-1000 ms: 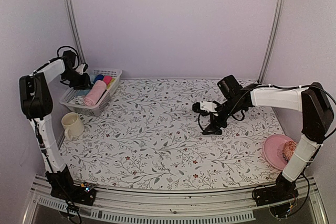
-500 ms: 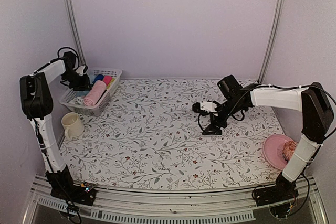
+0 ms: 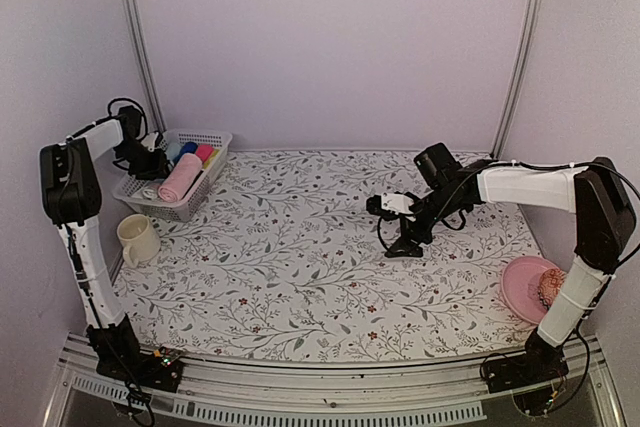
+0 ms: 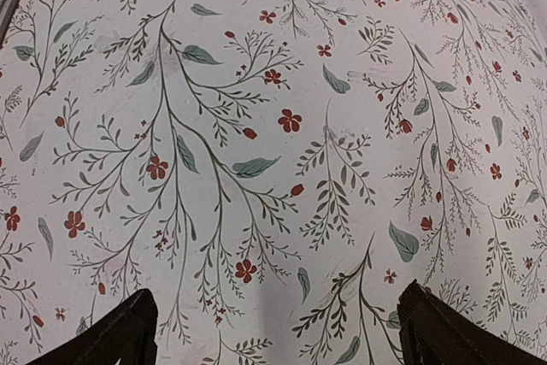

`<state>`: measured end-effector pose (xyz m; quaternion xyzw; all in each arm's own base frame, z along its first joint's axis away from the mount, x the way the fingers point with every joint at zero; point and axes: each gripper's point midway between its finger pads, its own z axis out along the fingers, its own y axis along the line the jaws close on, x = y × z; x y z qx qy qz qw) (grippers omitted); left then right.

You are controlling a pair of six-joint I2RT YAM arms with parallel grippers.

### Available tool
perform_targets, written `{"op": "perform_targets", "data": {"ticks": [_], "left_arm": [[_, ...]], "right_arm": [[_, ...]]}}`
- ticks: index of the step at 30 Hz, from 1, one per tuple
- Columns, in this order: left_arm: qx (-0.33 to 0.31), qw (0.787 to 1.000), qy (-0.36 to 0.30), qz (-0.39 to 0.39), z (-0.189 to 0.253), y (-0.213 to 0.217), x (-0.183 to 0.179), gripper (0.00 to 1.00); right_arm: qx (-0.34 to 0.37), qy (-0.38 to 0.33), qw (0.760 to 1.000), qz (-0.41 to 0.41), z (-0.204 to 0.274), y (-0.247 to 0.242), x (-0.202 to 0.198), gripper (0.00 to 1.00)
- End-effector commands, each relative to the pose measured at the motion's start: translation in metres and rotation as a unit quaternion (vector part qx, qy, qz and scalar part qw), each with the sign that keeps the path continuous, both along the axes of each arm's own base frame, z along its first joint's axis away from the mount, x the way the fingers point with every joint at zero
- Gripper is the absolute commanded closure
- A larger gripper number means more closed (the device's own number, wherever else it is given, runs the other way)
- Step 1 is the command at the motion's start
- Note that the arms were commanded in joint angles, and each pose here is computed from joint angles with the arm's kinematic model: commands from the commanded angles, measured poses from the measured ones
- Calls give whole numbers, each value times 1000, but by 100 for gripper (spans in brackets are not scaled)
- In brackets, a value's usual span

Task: Roll the towels
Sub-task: Adjust the towel in the bin.

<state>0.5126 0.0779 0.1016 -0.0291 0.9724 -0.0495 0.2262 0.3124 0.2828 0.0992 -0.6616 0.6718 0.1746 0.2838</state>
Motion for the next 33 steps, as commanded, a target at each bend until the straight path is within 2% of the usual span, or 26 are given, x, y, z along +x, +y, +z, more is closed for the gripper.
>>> {"op": "perform_targets", "data": {"ticks": [1, 8, 11, 13, 23, 33], "left_arm": [[-8, 999, 54, 0, -33, 0, -16, 54], [-19, 998, 58, -7, -38, -5, -17, 45], [-20, 998, 63, -8, -42, -7, -18, 45], [-18, 998, 67, -7, -45, -7, -18, 49], [-8, 998, 66, -6, -43, -9, -16, 81], [-19, 999, 21, -35, -3, -34, -12, 85]], "right_arm": [[9, -14, 1000, -4, 14, 3, 7, 1], [9, -13, 1000, -3, 14, 3, 7, 1], [9, -14, 1000, -4, 14, 3, 7, 1], [10, -14, 1000, -4, 14, 3, 6, 1], [10, -12, 1000, -4, 14, 3, 6, 1], [9, -8, 1000, -4, 12, 4, 6, 1]]}}
